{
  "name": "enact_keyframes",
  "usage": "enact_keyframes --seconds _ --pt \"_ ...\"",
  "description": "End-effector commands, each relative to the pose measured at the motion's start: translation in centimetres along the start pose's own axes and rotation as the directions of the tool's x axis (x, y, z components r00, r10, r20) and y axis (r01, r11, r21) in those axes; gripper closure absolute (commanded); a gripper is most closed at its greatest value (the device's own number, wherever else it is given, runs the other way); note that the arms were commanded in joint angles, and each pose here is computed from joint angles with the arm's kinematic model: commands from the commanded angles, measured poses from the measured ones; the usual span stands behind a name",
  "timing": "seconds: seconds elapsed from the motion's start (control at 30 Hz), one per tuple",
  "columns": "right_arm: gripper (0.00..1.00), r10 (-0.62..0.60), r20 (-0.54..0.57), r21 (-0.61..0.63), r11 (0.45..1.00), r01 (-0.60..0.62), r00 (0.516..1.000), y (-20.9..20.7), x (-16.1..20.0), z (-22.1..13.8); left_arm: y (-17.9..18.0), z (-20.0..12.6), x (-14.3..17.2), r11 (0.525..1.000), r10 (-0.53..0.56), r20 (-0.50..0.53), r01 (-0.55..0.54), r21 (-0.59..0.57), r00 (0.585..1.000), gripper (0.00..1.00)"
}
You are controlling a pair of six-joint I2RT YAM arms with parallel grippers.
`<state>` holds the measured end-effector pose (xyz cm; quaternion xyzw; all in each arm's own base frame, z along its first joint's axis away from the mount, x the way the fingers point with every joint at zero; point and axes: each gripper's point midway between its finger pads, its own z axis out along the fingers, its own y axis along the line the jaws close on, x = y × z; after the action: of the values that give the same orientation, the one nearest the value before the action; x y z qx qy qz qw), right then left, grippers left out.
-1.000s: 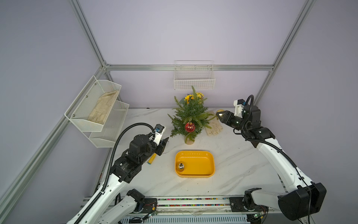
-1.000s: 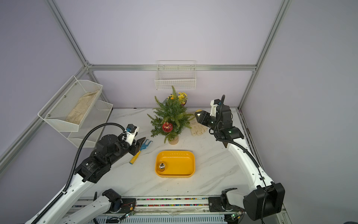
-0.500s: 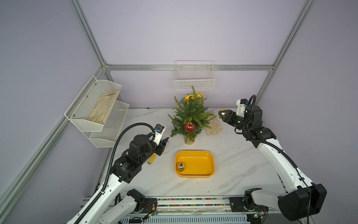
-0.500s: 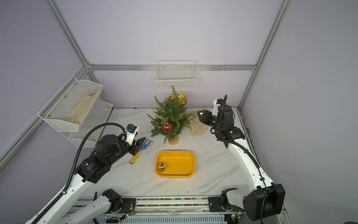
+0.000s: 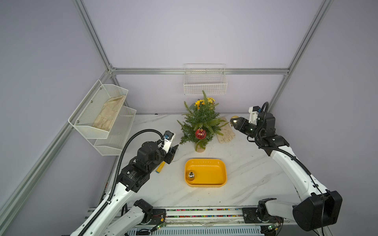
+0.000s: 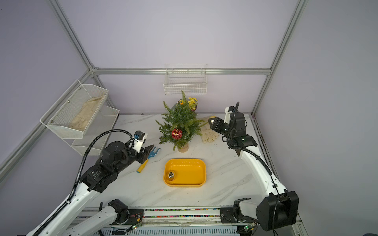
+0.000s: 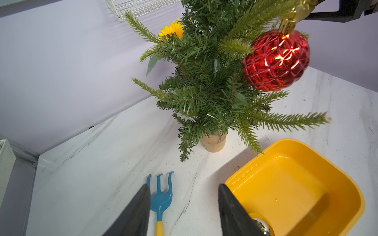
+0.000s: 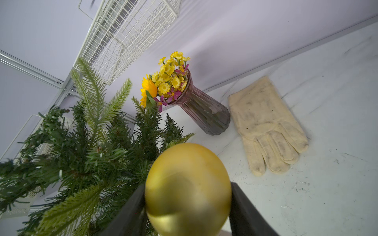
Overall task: Decorate the small christmas tree with ornaments
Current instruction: Hang an ornament on the christmas tree.
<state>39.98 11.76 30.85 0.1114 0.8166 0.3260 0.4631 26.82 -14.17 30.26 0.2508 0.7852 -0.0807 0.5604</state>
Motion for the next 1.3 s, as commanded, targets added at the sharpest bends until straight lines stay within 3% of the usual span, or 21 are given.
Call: enact_keyframes --seconds 0.0,0.57,1.27 --pt "0.44 0.008 0.011 -0.027 1.000 -0.007 1.000 0.1 -0.2 0.4 -0.1 0.6 1.0 1.000 0.020 -0.008 -0.020 0.002 1.000 0.47" --pt "0.32 0.020 0.020 -0.018 1.000 -0.020 1.000 -0.2 -0.1 0.1 -0.1 0.4 1.0 1.000 0.020 -0.003 -0.020 0.002 1.000 0.46" --pt "0.32 0.004 0.041 0.007 1.000 -0.004 0.999 0.1 -0.1 -2.5 -0.8 1.0 1.1 0.999 -0.015 -0.023 0.016 0.034 1.000 0.48"
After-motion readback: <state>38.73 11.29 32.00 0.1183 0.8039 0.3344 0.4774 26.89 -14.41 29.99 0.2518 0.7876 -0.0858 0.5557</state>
